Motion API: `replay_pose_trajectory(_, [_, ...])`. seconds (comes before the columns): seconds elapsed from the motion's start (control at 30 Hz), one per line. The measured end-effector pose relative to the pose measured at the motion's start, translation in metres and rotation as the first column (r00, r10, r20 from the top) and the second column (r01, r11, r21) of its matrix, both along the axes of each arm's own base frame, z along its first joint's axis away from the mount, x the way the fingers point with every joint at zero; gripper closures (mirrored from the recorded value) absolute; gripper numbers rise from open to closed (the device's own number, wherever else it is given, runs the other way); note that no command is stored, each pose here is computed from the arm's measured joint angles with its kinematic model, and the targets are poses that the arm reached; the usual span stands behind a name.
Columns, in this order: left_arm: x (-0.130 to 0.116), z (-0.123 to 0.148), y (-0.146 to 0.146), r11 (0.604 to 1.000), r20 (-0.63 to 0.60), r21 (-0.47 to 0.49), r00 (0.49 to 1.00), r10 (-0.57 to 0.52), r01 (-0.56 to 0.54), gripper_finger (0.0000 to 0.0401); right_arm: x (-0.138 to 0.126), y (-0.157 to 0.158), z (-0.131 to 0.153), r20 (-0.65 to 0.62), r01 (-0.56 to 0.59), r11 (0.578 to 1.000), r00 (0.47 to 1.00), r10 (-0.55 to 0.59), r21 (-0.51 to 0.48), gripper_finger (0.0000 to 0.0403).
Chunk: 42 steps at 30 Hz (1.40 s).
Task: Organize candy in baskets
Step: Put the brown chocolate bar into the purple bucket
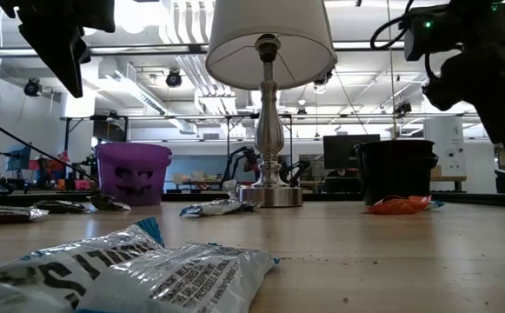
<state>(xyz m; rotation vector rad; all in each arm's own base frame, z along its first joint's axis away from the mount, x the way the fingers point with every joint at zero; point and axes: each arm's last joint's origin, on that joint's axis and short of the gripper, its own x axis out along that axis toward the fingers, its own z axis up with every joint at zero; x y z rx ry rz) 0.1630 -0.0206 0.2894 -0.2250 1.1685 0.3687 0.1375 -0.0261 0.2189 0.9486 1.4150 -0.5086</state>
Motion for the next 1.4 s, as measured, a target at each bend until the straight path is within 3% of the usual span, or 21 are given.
replay_pose_trajectory(0.33, [0.000,0.000,0.000,1.000,0.000,0.000,1.000,0.000,0.000,0.0272,-0.004,0.001,-0.015,0.000,-0.121,0.993,0.993,0.121,-0.007,0.0186])
replay_pose_trajectory(0.67, [0.000,0.000,0.000,1.000,0.000,0.001,1.000,-0.002,0.002,0.0272,-0.004,0.002,-0.034,-0.017,0.029,0.999,0.999,-0.029,0.018,0.0186])
replay_pose_trajectory(0.93, [0.000,0.000,0.000,0.999,-0.006,0.013,0.999,-0.034,0.034,0.0272,0.000,0.002,-0.040,-0.027,-0.043,0.997,0.999,0.045,0.069,0.0186])
replay_pose_trajectory(1.17, [0.000,0.000,0.000,0.999,-0.006,0.011,0.999,-0.035,0.035,0.0272,0.006,0.002,-0.051,-0.153,0.063,0.993,0.987,-0.047,0.098,0.0186])
replay_pose_trajectory(1.4, [0.000,0.000,0.000,0.999,-0.008,0.013,0.999,-0.040,0.040,0.0272,0.011,0.007,-0.060,-0.233,0.073,0.989,0.971,-0.042,0.126,0.0186])
